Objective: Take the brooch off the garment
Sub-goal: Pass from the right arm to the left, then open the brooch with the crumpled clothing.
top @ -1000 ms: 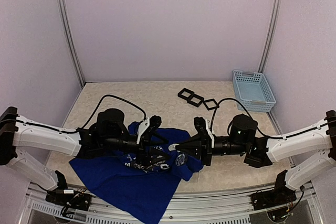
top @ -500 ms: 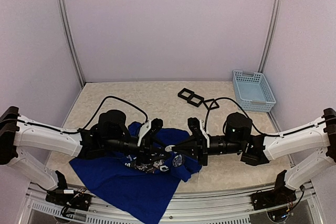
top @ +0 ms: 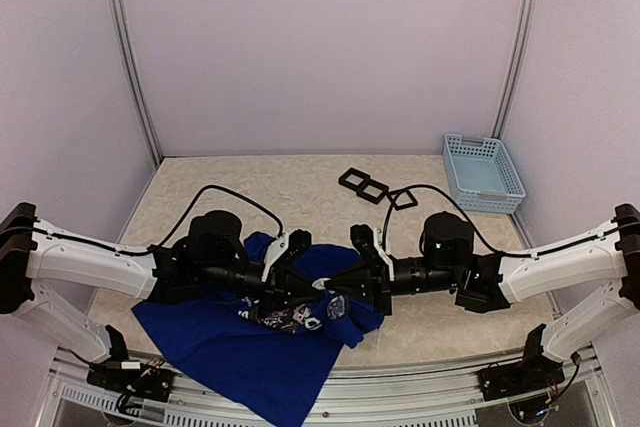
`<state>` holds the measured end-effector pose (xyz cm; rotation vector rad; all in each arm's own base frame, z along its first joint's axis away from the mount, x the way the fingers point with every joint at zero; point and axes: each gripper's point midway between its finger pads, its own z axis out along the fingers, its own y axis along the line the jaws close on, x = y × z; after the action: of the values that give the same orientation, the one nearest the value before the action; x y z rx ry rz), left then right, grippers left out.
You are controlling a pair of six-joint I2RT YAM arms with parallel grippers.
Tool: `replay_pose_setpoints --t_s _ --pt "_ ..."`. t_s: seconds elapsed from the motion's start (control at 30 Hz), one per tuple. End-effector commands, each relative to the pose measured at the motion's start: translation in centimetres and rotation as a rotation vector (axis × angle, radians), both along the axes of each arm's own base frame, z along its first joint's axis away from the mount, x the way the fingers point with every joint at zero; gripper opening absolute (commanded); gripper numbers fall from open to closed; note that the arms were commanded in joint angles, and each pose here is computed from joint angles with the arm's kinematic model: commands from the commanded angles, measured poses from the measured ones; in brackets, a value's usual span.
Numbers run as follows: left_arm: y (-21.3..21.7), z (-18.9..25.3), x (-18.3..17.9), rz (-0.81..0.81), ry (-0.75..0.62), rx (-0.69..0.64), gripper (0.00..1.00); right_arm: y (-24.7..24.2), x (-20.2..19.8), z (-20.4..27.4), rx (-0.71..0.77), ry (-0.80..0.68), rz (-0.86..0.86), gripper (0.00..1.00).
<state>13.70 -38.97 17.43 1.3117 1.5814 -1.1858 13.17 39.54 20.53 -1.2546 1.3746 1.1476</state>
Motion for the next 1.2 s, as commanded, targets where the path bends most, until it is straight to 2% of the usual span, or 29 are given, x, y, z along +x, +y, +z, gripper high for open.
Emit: replay_pose_setpoints --t_s 0.0,0.2,0.57,0.63,0.73,0.9,1.17 --pt "-0.6 1.1 0.3 0.011 -0.034 -0.036 0.00 0.4 -0.7 0.2 -0.013 -0.008 0.020 0.06" --pt "-0.5 1.2 0.6 0.030 -0.041 -0.037 0.00 0.0 -0.7 0.9 0.002 -0.020 0.011 0.22" --pt "-0.2 1.6 0.6 0.045 -0.044 -0.056 0.00 0.3 -0.4 0.3 -0.027 -0.018 -0.001 0.37" --pt "-0.2 1.7 0.6 0.042 -0.044 -0.058 0.00 0.3 -0.3 0.1 -0.032 -0.016 -0.002 0.33" --pt "-0.3 1.6 0.6 0.039 -0.042 -0.056 0.00 0.4 -0.3 0.1 -0.032 -0.014 -0.002 0.23" --pt "-0.3 1.5 0.5 0.036 -0.038 -0.053 0.00 0.4 -0.2 0.0 -0.034 -0.009 -0.006 0.14" --pt "-0.1 1.7 0.5 0.043 -0.045 -0.059 0.00 0.6 -0.2 -0.2 -0.045 -0.006 0.001 0.14"
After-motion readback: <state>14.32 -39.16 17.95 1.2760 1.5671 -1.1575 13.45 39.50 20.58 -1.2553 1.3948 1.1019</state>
